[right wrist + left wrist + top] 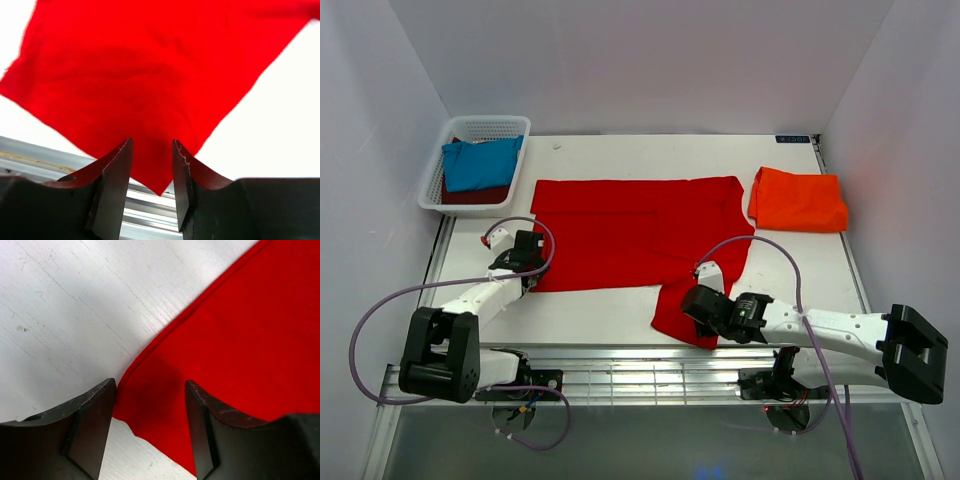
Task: Fold and stack the t-shirts
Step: Fold the tshirt
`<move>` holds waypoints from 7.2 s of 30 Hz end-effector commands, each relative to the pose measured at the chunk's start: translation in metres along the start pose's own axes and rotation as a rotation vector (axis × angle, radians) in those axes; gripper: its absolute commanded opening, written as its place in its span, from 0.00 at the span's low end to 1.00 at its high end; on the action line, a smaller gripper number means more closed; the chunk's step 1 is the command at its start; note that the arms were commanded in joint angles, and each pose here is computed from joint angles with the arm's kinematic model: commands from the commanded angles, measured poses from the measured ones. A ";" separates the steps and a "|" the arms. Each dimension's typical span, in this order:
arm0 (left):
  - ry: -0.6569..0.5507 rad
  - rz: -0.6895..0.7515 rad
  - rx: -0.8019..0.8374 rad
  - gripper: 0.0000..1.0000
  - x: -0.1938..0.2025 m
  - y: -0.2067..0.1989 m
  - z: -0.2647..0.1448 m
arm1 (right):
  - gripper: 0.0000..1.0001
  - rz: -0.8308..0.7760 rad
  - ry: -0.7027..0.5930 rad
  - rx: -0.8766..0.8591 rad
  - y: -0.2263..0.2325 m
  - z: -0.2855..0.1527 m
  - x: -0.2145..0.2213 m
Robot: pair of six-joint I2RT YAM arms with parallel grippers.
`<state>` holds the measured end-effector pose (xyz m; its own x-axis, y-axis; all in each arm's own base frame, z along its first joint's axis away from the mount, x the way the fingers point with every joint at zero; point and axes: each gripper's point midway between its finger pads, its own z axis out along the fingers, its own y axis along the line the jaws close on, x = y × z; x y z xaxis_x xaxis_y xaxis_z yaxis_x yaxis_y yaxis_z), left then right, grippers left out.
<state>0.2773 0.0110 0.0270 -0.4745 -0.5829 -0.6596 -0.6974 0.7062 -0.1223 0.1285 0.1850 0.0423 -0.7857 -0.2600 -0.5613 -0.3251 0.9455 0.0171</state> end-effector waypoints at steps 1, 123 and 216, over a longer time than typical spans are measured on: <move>0.005 -0.035 0.038 0.68 -0.002 -0.002 -0.011 | 0.43 0.042 0.009 0.083 -0.010 -0.001 0.001; 0.080 -0.029 0.234 0.00 -0.103 -0.131 -0.001 | 0.08 0.016 -0.342 0.347 -0.096 0.044 -0.311; -0.026 -0.138 0.129 0.00 -0.102 -0.112 0.048 | 0.08 0.081 -0.240 0.493 -0.176 0.111 -0.323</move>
<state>0.4166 0.0007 0.0541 -0.4149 -0.6727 -0.6126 -0.6679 0.6824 -0.2970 0.4760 0.1253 0.1030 -0.6951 -0.2022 -0.6899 0.0148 0.9554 -0.2950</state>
